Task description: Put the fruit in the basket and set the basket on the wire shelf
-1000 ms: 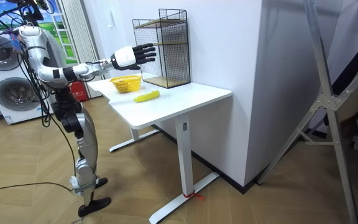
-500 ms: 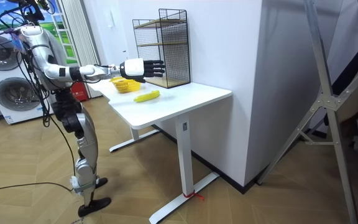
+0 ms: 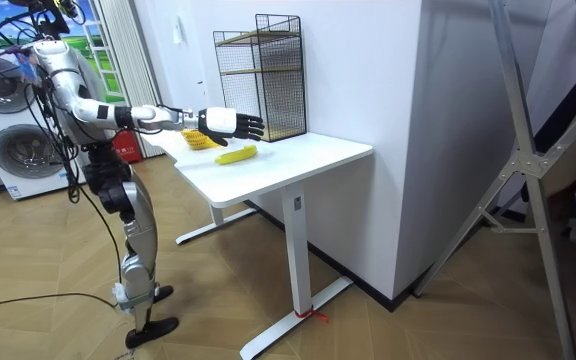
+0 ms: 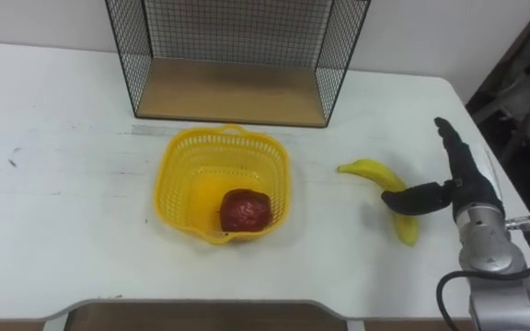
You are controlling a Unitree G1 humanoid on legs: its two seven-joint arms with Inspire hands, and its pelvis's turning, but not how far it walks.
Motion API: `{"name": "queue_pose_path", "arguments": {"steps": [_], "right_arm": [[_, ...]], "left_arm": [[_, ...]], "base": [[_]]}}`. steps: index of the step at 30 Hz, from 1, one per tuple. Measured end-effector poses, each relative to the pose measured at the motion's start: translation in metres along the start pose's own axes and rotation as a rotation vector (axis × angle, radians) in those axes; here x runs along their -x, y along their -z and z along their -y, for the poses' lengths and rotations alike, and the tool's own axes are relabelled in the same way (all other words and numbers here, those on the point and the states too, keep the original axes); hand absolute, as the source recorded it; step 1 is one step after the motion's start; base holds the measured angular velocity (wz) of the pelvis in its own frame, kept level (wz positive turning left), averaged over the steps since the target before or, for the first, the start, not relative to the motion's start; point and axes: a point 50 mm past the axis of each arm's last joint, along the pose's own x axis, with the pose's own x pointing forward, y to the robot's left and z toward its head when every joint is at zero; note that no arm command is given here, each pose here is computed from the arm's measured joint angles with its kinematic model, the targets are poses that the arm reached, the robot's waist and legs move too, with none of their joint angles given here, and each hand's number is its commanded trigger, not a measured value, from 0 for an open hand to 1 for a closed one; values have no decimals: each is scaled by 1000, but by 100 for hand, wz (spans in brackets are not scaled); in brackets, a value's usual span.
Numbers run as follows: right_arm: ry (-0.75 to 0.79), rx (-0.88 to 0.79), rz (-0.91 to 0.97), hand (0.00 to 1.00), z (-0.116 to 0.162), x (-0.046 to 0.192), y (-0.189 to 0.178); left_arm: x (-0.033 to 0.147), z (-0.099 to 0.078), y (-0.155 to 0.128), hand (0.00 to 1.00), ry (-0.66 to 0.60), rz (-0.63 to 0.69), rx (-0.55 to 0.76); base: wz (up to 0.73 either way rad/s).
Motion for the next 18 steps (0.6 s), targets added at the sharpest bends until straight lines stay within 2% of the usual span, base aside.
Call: {"name": "queue_pose_path", "arguments": {"steps": [18], "right_arm": [[-32, -39, 6, 0, -1, -4, -3]], "left_arm": [[1, 1, 4, 0, 1, -11, 0]], "base": [[0]]}}
